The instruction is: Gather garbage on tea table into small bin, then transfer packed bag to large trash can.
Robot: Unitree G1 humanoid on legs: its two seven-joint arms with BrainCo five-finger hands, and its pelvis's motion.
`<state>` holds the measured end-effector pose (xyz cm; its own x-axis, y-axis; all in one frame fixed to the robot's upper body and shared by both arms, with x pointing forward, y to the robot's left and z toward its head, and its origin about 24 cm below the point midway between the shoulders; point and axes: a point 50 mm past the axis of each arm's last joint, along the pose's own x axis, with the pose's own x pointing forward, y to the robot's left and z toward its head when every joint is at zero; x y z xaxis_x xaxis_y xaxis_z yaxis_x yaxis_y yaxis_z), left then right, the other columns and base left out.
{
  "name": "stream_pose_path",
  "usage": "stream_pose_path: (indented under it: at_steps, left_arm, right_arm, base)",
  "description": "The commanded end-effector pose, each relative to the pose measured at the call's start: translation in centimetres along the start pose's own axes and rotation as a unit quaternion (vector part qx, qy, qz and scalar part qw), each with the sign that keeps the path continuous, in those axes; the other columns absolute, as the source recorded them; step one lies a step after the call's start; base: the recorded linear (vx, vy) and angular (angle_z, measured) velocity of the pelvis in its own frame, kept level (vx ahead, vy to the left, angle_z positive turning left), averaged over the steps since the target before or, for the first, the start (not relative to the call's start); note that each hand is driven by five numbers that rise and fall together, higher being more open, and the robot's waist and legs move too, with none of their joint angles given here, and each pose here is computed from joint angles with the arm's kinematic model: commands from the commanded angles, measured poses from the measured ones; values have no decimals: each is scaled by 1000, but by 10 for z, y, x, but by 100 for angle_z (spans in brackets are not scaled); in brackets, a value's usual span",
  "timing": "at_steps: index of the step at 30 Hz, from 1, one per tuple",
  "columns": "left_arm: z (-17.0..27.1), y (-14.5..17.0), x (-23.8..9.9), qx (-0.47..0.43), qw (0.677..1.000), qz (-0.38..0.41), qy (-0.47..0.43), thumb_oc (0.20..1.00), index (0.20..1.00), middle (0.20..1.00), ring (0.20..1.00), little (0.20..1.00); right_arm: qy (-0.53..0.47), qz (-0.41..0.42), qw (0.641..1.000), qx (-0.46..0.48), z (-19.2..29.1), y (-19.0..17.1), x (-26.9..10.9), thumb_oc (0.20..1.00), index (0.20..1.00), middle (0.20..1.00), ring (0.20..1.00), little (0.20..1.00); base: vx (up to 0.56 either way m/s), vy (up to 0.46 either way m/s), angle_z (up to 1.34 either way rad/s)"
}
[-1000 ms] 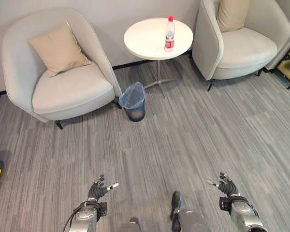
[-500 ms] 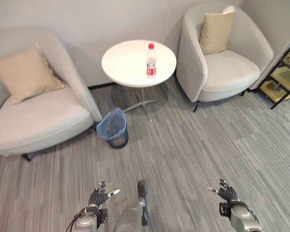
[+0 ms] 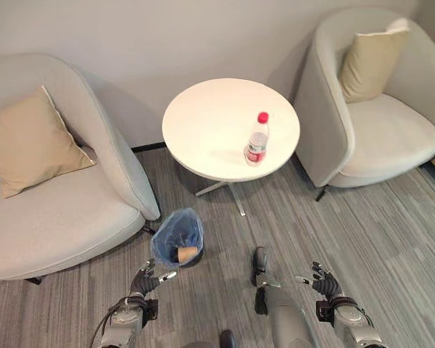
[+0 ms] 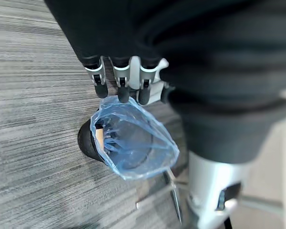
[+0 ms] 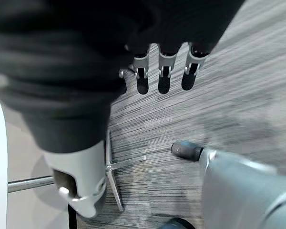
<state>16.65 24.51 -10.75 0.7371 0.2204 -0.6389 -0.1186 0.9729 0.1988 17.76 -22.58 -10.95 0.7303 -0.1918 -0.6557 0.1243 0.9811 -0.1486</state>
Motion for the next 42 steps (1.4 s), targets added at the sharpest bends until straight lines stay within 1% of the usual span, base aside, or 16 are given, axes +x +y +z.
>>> stream_pose_path:
  at_steps: [1,6,13,21,23,24,26,27,28,29,31,34,38,42]
  left_arm:
    - [17,2,2,11,999,1,-43,1000,1000,1000,1000,1000]
    - [17,-5,4,4,999,-13,-36,1000,1000,1000,1000,1000]
    - [19,-18,8,15,999,-33,-28,1000,1000,1000,1000,1000]
    - [-8,-4,2,24,999,-14,22,1000,1000,1000,1000,1000]
    - [-11,-1,0,27,999,-10,27,1000,1000,1000,1000,1000]
    - [-10,4,-1,31,999,-3,22,1000,1000,1000,1000,1000]
    - [-8,7,-2,32,999,2,13,1000,1000,1000,1000,1000]
    - [-8,7,-2,32,999,2,13,1000,1000,1000,1000,1000]
    - [-7,8,-2,31,999,4,7,1000,1000,1000,1000,1000]
    - [-7,9,-3,31,999,5,5,1000,1000,1000,1000,1000]
    - [-7,8,-4,32,999,5,3,1000,1000,1000,1000,1000]
    - [-7,7,-4,35,999,5,0,1000,1000,1000,1000,1000]
    - [-8,7,-5,40,999,1,-2,1000,1000,1000,1000,1000]
    - [-8,6,-6,39,999,0,-2,1000,1000,1000,1000,1000]
  right_arm:
    - [-54,-17,998,-15,26,-17,4,1000,1000,1000,1000,1000]
    - [-54,-32,998,-17,27,-29,4,1000,1000,1000,1000,1000]
    - [-45,-50,998,-13,26,-40,5,1000,1000,1000,1000,1000]
    - [-43,-40,998,-15,21,-33,3,1000,1000,1000,1000,1000]
    - [-60,-35,997,-27,29,-31,2,1000,1000,1000,1000,1000]
    - [-118,-16,991,-58,53,-28,-2,1000,1000,1000,1000,1000]
    - [-167,-6,982,-88,73,-27,-8,1000,1000,1000,1000,1000]
    - [-166,-6,982,-88,73,-27,-8,1000,1000,1000,1000,1000]
    - [-212,-1,969,-124,92,-27,-14,1000,1000,1000,1000,1000]
    - [-230,2,963,-140,100,-26,-17,1000,1000,1000,1000,1000]
    - [-244,4,957,-158,105,-25,-20,1000,1000,1000,1000,1000]
    - [-296,19,929,-224,127,-18,-29,1000,1000,1000,1000,1000]
    - [-325,28,907,-266,141,-9,-32,1000,1000,1000,1000,1000]
    - [-323,37,904,-278,144,-1,-28,1000,1000,1000,1000,1000]
  base:
    - [467,-219,101]
    - [229,-205,58]
    - [89,-83,1]
    - [45,50,1]
    - [56,94,-5]
    - [57,104,-6]
    - [37,64,-14]
    - [37,44,-22]
    - [38,41,-11]
    - [38,41,-2]
    - [0,0,0]
    - [37,18,-3]
    - [26,3,1]
    - [0,0,0]
